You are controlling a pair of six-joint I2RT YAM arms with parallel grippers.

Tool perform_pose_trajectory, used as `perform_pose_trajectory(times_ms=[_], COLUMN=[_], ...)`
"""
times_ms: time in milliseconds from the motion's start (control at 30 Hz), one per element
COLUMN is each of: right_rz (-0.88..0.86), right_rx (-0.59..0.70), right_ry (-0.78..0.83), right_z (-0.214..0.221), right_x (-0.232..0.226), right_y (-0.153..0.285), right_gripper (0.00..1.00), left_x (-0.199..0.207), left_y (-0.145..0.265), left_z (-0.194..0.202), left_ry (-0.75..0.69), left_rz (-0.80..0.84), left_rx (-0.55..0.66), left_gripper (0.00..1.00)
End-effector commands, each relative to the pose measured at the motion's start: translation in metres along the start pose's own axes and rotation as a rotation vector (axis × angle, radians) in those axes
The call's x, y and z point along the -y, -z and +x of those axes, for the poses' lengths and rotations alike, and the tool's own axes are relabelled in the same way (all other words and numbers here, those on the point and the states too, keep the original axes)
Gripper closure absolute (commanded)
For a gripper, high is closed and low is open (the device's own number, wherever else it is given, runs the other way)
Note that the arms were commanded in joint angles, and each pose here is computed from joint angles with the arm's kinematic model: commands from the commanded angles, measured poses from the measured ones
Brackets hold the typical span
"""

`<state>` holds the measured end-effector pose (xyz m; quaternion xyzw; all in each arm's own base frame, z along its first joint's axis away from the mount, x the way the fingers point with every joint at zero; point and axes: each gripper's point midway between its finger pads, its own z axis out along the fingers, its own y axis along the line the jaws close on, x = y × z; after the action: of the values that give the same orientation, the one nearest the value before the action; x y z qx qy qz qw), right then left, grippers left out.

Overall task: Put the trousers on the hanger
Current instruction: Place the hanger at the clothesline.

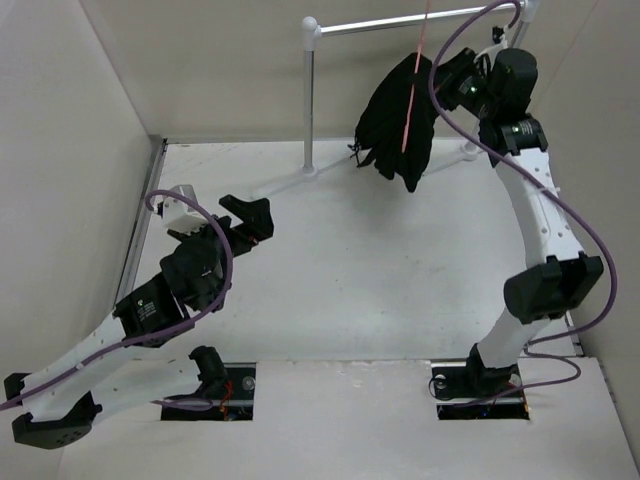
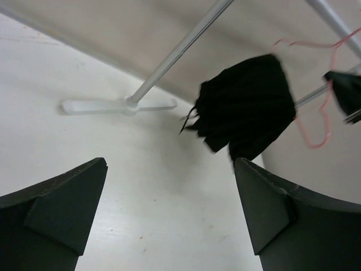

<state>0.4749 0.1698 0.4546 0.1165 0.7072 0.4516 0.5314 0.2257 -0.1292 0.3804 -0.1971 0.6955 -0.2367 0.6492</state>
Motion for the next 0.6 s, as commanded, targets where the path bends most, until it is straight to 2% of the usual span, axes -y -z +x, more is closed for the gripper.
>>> perform_pose_trajectory(times_ms=[0, 300, 567], right_rz=[-0.099, -0.034, 0.055], right_rx=[0.075, 0.117, 0.093], right_ry=[0.068, 0.02, -0.009], right_z=[-0.047, -0.093, -0.079], right_x=[-0.032, 0.016, 0.06], right_y=[-0.001, -0.026, -0.027], right_gripper=[0.94, 0.94, 0.93], left_x=[-0.027, -0.047, -0.056], left_y=[0.004, 0.004, -0.005], left_z=[0.008, 0.025, 0.03], left_ry=[-0.018, -0.063, -0.061], left_rz=[-0.078, -0.125, -0.157], left_rx=[-0.004, -0.04, -0.051], left_gripper=[0.0, 0.0, 0.0])
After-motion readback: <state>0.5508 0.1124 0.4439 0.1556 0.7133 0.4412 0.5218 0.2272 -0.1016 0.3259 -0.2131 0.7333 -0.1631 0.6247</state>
